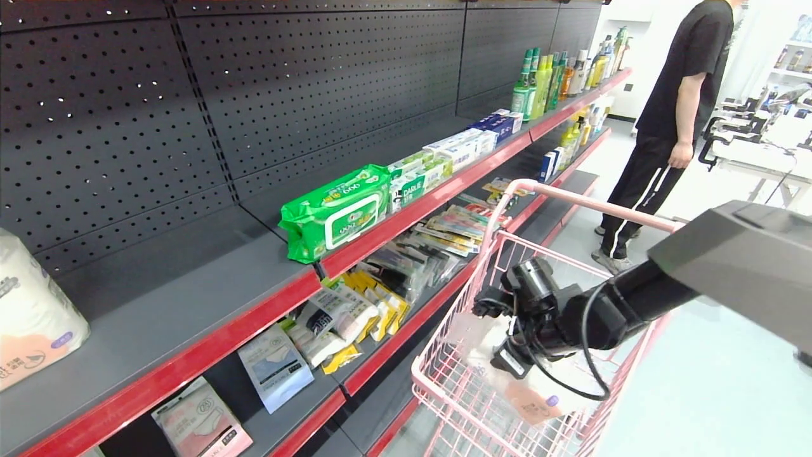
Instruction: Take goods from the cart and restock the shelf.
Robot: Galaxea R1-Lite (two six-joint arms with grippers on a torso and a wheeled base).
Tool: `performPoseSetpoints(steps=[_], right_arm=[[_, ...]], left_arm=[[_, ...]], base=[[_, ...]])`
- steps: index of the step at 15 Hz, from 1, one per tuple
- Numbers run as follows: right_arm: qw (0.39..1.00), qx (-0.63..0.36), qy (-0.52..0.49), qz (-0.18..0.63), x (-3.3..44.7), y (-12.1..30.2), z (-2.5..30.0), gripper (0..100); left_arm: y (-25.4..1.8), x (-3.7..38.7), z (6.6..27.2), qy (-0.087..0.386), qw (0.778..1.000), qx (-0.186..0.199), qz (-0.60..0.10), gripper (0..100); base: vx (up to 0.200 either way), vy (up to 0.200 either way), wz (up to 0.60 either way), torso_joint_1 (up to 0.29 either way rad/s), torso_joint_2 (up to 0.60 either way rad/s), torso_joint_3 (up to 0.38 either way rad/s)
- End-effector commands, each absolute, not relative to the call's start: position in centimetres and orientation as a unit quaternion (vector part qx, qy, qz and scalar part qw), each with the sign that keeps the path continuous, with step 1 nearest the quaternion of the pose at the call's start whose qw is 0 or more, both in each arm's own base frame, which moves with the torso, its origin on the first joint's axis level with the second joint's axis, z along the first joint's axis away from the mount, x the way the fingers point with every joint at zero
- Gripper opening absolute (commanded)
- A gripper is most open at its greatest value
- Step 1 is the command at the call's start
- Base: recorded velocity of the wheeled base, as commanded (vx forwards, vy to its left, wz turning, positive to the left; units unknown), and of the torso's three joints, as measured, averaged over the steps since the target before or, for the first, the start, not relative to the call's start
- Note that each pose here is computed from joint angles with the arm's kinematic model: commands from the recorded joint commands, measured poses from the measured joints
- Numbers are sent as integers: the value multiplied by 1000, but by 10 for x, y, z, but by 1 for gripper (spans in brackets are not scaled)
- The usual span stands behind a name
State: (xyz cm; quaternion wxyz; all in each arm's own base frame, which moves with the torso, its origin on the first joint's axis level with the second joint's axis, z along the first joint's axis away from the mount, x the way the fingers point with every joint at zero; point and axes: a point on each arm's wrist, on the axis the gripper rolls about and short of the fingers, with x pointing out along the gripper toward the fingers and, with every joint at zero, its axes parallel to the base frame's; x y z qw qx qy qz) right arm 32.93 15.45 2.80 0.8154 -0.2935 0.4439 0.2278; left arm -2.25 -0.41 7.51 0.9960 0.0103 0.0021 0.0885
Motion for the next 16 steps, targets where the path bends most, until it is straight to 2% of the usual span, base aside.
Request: performPoseSetpoints(steps=[1,3,5,7,13,16], right_arm=[[857,-275,399,178,297,113,97,0],[874,-268,369,168,271,98,125,0],[907,-254,298,154,229,81,171,0],[922,-245,271,129,206,62,194,0],[971,-168,159,59,168,37,244,0],[982,-123,134,48,138,28,247,0]], left_arm=[[-4,-22,75,2,996,10,89,100],[-4,-22,75,2,996,10,89,100],[-4,-22,75,2,996,10,89,100],[-4,-22,75,2,996,9,89,100],[-4,-22,75,2,996,10,89,100],[-4,-22,75,2,996,10,89,100]], base=[[0,0,0,0,0,0],[0,0,0,0,0,0],[0,0,0,0,0,0],[0,0,0,0,0,0],[0,0,0,0,0,0],[0,0,0,0,0,0]])
